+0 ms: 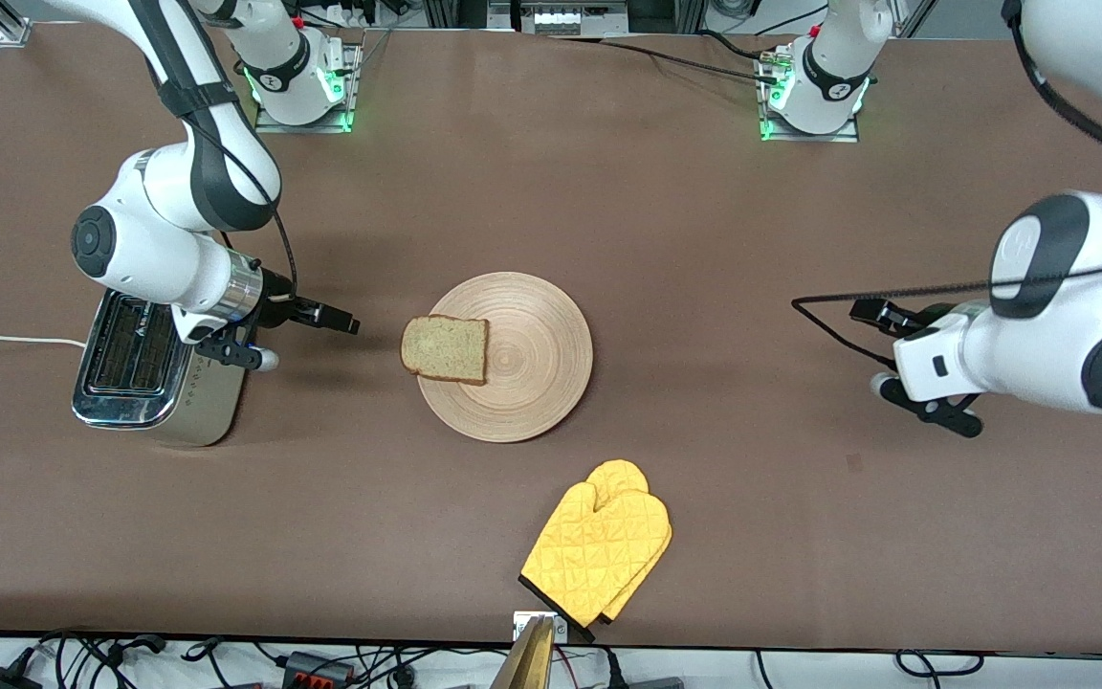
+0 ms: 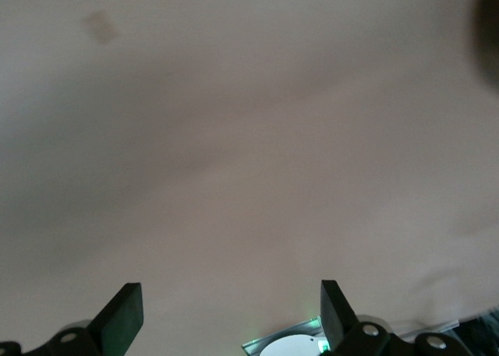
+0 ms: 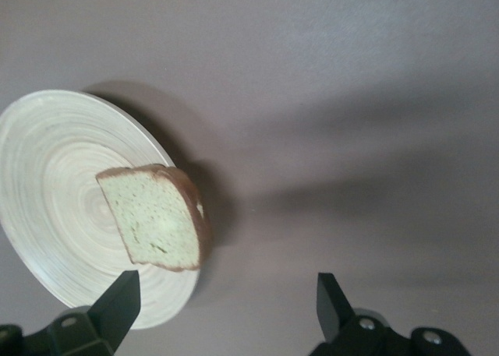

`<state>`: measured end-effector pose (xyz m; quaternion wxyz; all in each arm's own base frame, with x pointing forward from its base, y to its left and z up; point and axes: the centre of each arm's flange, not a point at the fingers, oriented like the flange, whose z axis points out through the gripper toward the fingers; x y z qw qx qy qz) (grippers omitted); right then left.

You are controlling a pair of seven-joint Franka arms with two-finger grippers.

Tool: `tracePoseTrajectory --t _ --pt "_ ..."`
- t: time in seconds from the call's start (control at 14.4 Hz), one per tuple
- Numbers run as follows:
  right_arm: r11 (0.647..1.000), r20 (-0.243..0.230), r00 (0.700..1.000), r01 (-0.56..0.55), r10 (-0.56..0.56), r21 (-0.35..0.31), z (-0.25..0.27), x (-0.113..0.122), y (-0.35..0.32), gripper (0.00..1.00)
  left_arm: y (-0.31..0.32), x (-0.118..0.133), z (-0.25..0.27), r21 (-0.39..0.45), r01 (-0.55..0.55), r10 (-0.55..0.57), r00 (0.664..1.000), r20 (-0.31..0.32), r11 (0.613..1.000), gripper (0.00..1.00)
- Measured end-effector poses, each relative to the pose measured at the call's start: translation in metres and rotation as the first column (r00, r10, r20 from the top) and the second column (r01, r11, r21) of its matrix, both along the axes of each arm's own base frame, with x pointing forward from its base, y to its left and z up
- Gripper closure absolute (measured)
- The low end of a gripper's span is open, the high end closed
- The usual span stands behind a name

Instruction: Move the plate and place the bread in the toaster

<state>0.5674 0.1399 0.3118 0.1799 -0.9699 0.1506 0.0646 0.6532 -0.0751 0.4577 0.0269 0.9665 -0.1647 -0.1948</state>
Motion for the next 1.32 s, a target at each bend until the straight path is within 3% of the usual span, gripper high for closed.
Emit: tracePoseTrajectory --t 0.21,0.49,0.77,1.04,1.32 --pt "0.997 0.007 0.997 0.071 -0.072 0.033 -0.024 -0.003 0.007 0.0 0.004 -0.012 0.05 0.065 -0.147 0.141 0.986 0.083 0.987 0.0" --pt "0.994 0.025 0.995 0.1 -0.101 0.041 -0.051 -0.007 0.03 0.0 0.024 -0.035 0.115 0.081 -0.234 0.213 0.954 0.209 0.969 0.0" --pt "0.996 0.014 0.996 0.089 -0.089 0.025 -0.074 -0.012 0.043 0.0 0.061 -0.069 0.123 0.041 -0.302 0.26 0.875 0.409 0.952 0.0" --pt "0.996 0.004 0.996 0.084 -0.084 0.024 -0.081 -0.015 0.049 0.0 0.076 -0.092 0.107 0.031 -0.325 0.283 0.862 0.42 0.945 0.0" --pt "0.99 -0.022 0.991 0.131 -0.13 0.053 -0.088 -0.017 0.051 0.0 0.069 -0.103 0.117 -0.054 -0.348 0.343 0.866 0.365 0.936 0.0"
